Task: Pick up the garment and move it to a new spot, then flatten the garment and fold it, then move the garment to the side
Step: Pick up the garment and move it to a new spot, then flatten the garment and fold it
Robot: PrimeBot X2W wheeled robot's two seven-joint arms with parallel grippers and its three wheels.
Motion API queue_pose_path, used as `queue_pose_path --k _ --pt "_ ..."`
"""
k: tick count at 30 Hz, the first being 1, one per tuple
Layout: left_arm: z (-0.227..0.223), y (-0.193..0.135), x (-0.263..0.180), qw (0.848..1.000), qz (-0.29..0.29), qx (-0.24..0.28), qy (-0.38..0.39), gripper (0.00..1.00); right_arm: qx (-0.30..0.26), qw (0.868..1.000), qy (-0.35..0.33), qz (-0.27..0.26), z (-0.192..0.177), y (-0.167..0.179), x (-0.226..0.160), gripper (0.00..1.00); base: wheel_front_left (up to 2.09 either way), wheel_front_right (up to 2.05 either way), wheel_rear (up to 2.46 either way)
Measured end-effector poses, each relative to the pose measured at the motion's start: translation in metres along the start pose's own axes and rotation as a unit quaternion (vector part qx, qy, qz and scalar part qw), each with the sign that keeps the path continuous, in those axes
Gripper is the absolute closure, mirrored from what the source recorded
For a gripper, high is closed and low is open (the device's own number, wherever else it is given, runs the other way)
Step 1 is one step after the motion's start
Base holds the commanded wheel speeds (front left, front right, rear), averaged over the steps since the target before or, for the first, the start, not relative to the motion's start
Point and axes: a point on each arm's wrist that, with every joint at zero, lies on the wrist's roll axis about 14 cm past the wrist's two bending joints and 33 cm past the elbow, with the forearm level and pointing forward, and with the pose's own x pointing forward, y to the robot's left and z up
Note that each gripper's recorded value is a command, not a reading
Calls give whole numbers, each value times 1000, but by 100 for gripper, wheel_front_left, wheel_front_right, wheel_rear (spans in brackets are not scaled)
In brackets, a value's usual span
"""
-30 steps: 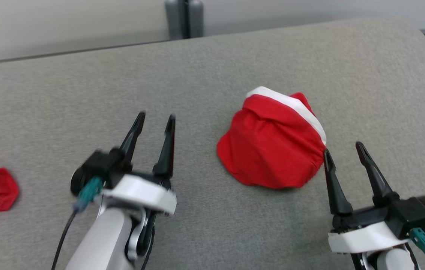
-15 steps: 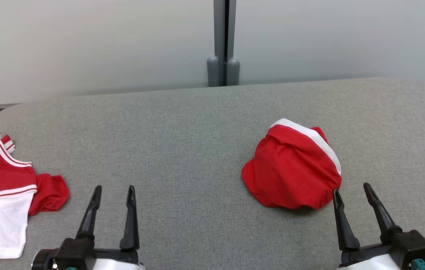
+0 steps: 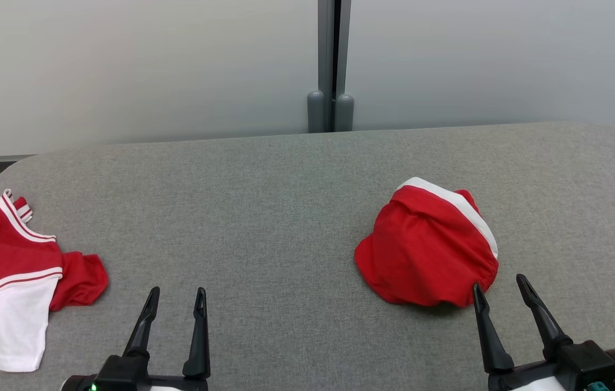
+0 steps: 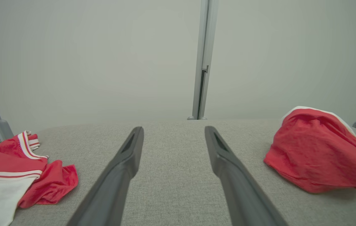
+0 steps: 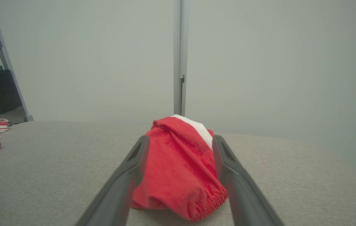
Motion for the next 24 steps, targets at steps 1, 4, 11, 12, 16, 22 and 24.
queue_pose_path --k 1,4,11,12,16,22,24 --pt "-1 0 0 1000 0 0 1 0 0 1000 -1 0 0 0 0 0 0 0 0" --pt "-1 1 -2 1000 2 3 1 0 0 1000 -3 1 2 0 0 0 0 0 0" --pt "-2 1 -3 1000 2 6 2 0 0 1000 -3 0 2 0 0 0 0 0 0" --pt "-2 1 -3 1000 2 7 3 0 0 1000 -2 1 1 0 0 0 0 0 0" --pt "-4 0 -3 1000 1 7 7 0 0 1000 -1 2 0 1 1 0 0 0 0" --pt "-10 -5 -6 1000 -9 4 16 0 -3 1000 7 -9 -4 -7 1 0 0 0 0" --pt "-12 -9 -6 1000 -16 2 19 0 -3 1000 12 -20 -7 -15 1 0 0 0 0"
